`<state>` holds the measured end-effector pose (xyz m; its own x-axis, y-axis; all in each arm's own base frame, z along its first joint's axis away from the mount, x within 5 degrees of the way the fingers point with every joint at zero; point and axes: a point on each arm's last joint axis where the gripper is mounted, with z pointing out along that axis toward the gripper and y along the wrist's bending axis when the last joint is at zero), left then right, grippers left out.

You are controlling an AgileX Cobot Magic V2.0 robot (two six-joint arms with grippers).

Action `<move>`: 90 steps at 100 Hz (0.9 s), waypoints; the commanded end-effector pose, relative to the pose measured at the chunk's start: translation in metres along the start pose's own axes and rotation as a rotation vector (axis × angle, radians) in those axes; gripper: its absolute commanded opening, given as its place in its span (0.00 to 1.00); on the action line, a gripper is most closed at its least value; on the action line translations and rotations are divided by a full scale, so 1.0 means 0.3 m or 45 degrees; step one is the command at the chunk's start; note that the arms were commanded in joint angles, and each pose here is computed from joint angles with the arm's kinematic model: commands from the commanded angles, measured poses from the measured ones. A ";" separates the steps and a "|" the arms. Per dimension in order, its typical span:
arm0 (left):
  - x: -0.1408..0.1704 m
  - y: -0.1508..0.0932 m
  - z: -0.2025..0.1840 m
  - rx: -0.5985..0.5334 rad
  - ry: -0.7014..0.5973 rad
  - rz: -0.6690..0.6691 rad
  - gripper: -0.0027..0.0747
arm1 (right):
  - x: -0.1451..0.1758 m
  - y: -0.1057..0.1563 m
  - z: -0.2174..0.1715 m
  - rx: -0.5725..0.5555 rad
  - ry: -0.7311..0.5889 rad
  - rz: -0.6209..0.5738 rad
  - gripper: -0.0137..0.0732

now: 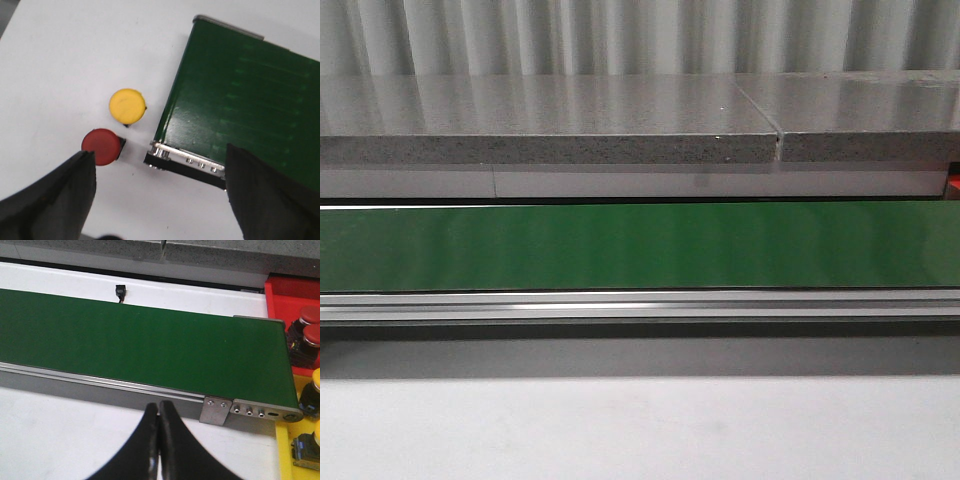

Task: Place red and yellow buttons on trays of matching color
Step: 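Move the left gripper over the remaining buttons on the table, then close the left gripper around a yellow push button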

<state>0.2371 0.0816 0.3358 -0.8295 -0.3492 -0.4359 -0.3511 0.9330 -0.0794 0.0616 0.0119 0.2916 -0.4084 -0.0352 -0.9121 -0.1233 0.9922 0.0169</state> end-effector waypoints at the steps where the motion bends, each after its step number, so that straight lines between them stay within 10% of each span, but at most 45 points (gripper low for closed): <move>1: -0.050 0.007 -0.010 0.023 0.036 -0.052 0.70 | -0.044 -0.002 -0.012 0.013 -0.105 -0.002 0.08; 90: -0.200 0.063 0.392 -0.095 0.502 -0.019 0.70 | -0.044 -0.002 -0.012 0.013 -0.105 -0.002 0.08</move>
<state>0.3335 0.1294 0.2381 -0.9270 -0.3738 -0.0324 -0.3735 0.9275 -0.0129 0.0616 0.0119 0.2916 -0.4084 -0.0352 -0.9121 -0.1233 0.9922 0.0169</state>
